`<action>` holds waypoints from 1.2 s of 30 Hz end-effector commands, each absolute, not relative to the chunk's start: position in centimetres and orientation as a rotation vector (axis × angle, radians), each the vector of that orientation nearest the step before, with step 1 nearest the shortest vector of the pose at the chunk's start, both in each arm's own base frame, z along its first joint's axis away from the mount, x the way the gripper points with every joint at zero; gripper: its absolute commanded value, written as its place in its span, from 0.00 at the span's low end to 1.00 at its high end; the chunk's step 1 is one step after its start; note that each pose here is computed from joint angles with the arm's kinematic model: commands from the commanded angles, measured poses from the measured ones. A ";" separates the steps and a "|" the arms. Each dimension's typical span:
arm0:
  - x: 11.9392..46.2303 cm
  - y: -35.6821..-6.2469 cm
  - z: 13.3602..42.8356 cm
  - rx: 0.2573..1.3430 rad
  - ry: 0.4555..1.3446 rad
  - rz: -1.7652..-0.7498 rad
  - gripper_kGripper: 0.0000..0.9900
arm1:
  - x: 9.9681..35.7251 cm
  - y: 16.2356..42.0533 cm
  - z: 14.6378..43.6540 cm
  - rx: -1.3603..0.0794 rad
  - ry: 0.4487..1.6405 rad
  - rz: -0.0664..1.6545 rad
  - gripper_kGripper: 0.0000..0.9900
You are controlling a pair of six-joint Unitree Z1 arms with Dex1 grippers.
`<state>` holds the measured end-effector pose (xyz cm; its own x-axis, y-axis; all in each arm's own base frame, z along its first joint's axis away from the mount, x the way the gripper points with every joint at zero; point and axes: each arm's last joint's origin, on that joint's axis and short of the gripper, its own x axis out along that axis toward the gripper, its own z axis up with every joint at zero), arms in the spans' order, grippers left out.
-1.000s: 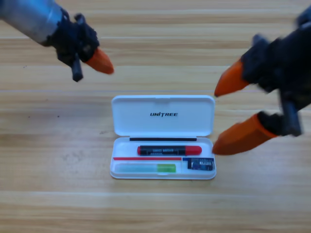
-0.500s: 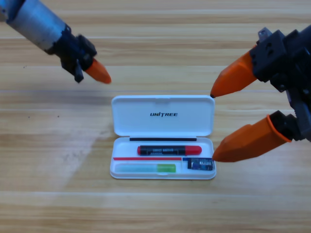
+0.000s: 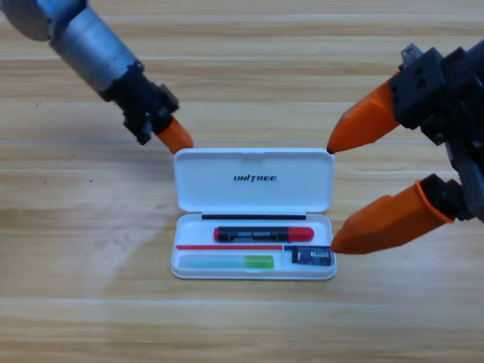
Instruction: Clean up eraser and pencils
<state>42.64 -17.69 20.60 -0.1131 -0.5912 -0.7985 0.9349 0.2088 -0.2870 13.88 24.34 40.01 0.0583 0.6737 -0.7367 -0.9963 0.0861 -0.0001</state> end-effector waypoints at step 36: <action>32.5 -28.9 19.7 0.792 1.096 -1.487 0.00 | 14.0 26.1 37.3 -0.635 0.760 1.421 0.97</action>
